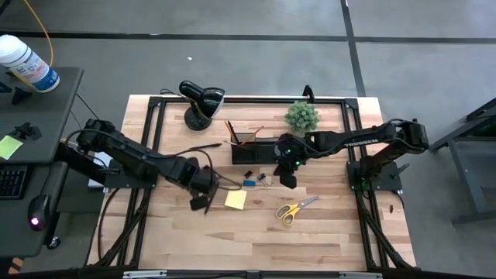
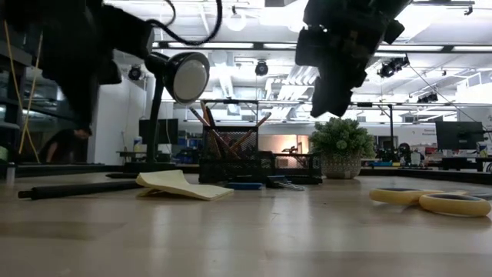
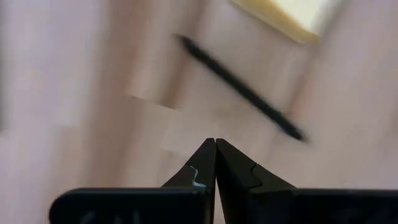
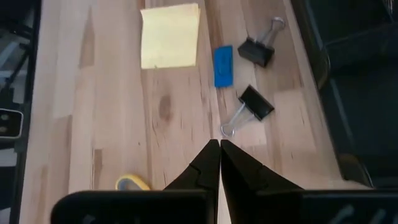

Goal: Pick and place office supplies into organizer
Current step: Put the bottom black pen into the black desk organizer

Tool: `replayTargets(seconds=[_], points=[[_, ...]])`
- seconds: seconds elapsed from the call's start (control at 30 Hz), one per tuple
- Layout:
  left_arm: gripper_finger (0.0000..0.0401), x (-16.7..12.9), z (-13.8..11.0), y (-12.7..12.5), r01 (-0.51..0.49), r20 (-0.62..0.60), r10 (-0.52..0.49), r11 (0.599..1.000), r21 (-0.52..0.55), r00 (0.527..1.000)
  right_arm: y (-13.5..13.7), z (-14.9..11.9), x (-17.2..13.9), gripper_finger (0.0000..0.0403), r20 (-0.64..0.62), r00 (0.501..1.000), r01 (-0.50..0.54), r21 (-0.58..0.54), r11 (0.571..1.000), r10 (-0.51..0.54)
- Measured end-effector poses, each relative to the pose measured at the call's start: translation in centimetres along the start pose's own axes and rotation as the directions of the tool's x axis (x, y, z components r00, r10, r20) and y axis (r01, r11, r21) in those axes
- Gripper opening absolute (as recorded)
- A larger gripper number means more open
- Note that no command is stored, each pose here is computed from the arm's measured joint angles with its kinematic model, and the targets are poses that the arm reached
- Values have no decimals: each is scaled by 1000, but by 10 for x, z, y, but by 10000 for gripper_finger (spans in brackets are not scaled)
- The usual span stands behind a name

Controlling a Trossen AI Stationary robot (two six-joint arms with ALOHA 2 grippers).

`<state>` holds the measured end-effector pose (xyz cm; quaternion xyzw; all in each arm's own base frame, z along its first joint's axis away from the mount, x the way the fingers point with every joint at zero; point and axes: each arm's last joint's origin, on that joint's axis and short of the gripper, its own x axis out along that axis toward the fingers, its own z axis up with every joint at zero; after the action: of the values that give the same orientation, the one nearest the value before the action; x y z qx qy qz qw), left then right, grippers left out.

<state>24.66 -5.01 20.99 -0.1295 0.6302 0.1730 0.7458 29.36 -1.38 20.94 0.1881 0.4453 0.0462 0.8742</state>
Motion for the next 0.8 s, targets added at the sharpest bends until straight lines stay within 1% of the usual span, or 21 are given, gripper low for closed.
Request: replayTargets(seconds=[0.07, 0.13, 0.2, 0.27, 0.37, 0.47, 0.57, 0.67, 0.73, 0.8], points=[[1, 0, 2, 6, -62, 21, 61, 998, 32, 998, 0, 1, 0, 11, 11, 1000, -2, -3, 1000, 2], [1, 1, 5, 8, -61, 29, 59, 992, 106, 998, 0, 2, 0, 11, 19, 1000, -1, -5, 1000, 1], [1, 1, 9, 8, 3, 26, -8, 981, 192, 1000, 0, 2, 0, 11, 22, 1000, -2, -1, 1000, 2], [1, 1, 12, 5, 73, 23, -80, 974, 217, 997, 1, 2, 0, 11, 20, 1000, -3, -1, 1000, 3], [1, 0, 14, -2, 141, 54, -152, 976, 167, 987, 3, 1, 1, 11, 18, 1000, -4, -8, 1000, 4], [1, -1, 12, -11, 175, 75, -181, 981, 78, 981, 7, 0, 2, 11, 15, 1000, -1, -20, 1000, 1], [1, -3, 5, -19, 181, 62, -180, 984, -5, 982, 11, -1, 3, 11, 19, 1000, 25, -34, 999, -25], [1, 0, -3, -26, 154, 29, -153, 984, -87, 988, 14, -1, 4, 11, 25, 999, 32, -46, 998, -31], [2, 1, -8, -29, 146, 12, -146, 983, -111, 989, 16, -1, 5, 11, 32, 999, 30, -51, 998, -28], [12, 5, -8, -36, 159, 11, -159, 978, -135, 987, 17, 0, 5, 11, 40, 999, 26, -56, 998, -24]])
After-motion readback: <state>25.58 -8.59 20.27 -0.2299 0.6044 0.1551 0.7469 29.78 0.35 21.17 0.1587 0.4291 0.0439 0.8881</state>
